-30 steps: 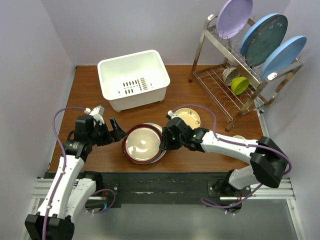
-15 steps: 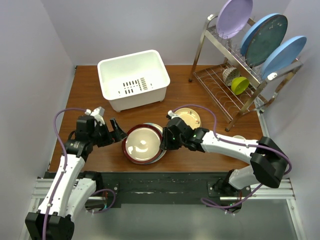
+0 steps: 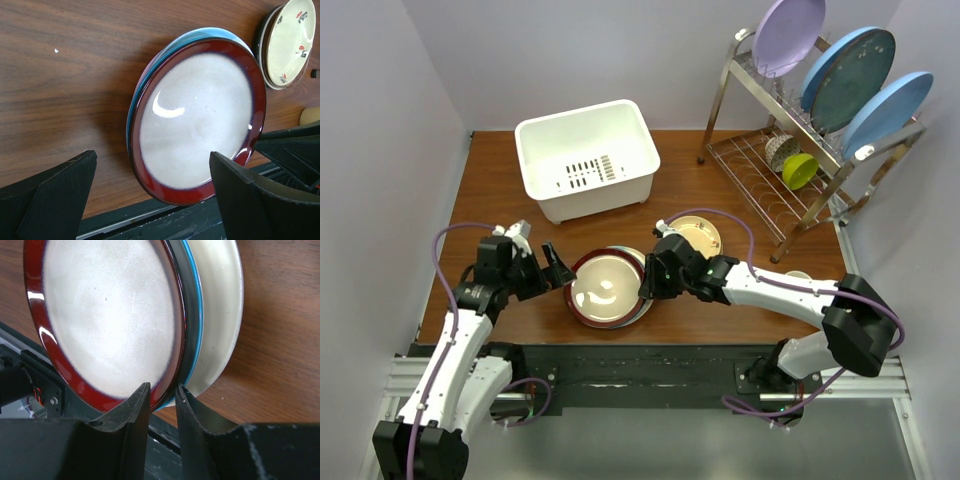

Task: Place the plates into the plastic bin on the countertop
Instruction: Pick up the plate from the corner of the board.

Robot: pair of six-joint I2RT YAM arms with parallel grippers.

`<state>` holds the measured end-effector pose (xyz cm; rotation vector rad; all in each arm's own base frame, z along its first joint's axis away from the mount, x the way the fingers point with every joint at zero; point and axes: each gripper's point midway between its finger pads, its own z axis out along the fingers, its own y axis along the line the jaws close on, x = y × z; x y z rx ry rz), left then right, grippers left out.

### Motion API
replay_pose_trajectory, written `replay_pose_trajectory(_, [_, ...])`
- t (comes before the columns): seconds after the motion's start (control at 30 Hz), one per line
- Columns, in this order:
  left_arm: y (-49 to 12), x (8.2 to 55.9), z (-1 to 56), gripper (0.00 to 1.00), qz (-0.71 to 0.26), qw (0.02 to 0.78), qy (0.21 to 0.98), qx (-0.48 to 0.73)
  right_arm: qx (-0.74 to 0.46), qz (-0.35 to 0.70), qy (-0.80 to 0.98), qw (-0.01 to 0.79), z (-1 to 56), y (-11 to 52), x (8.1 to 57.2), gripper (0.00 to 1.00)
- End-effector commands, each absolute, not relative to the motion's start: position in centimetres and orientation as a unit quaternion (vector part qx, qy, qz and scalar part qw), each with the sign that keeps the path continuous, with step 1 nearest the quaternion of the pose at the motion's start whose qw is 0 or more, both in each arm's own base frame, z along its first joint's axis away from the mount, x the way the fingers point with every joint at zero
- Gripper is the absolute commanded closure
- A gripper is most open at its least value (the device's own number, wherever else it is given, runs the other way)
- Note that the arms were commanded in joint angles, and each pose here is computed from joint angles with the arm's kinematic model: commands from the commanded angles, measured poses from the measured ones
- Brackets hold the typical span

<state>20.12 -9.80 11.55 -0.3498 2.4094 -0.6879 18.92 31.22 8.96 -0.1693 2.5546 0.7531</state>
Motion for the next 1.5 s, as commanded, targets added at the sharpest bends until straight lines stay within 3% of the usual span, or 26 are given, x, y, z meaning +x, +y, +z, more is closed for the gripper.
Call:
replay_pose_trajectory(0.0, [-10.7, 20.2, 11.6, 0.0, -0.284, 0.299, 0.901, -0.135, -0.05, 0.289, 0.922, 0.251, 9.8, 32.2, 19.7, 0.69])
replay_pose_trajectory(0.53, [-13.3, 19.7, 11.2, 0.0, -0.321, 0.284, 0.895, -0.12, -0.034, 0.266, 0.935, 0.231, 7.1, 32.2, 19.9, 0.8])
replay_pose_trajectory(0.8, [-14.1, 19.4, 10.6, 0.0, -0.318, 0.277, 0.899, -0.117, -0.035, 0.269, 0.935, 0.228, 6.6, 32.4, 19.8, 0.97])
replay_pose_trajectory(0.97, [-14.1, 19.2, 10.3, 0.0, -0.318, 0.274, 0.9, -0.118, -0.028, 0.273, 0.935, 0.224, 6.3, 32.5, 19.7, 0.89])
replay_pose_trajectory(1.23, [-14.2, 19.9, 12.8, 0.0, -0.327, 0.309, 0.887, -0.103, -0.02, 0.27, 0.938, 0.216, 5.8, 32.5, 19.6, 0.52])
replay_pose_trajectory(1.4, [-14.1, 20.6, 15.0, 0.0, -0.33, 0.34, 0.876, -0.093, -0.01, 0.264, 0.942, 0.207, 5.1, 32.4, 19.4, 0.53])
replay_pose_trajectory(1.47, [-14.2, 20.7, 15.4, 0.0, -0.333, 0.345, 0.873, -0.091, -0.008, 0.256, 0.946, 0.199, 4.2, 32.3, 19.3, 0.58])
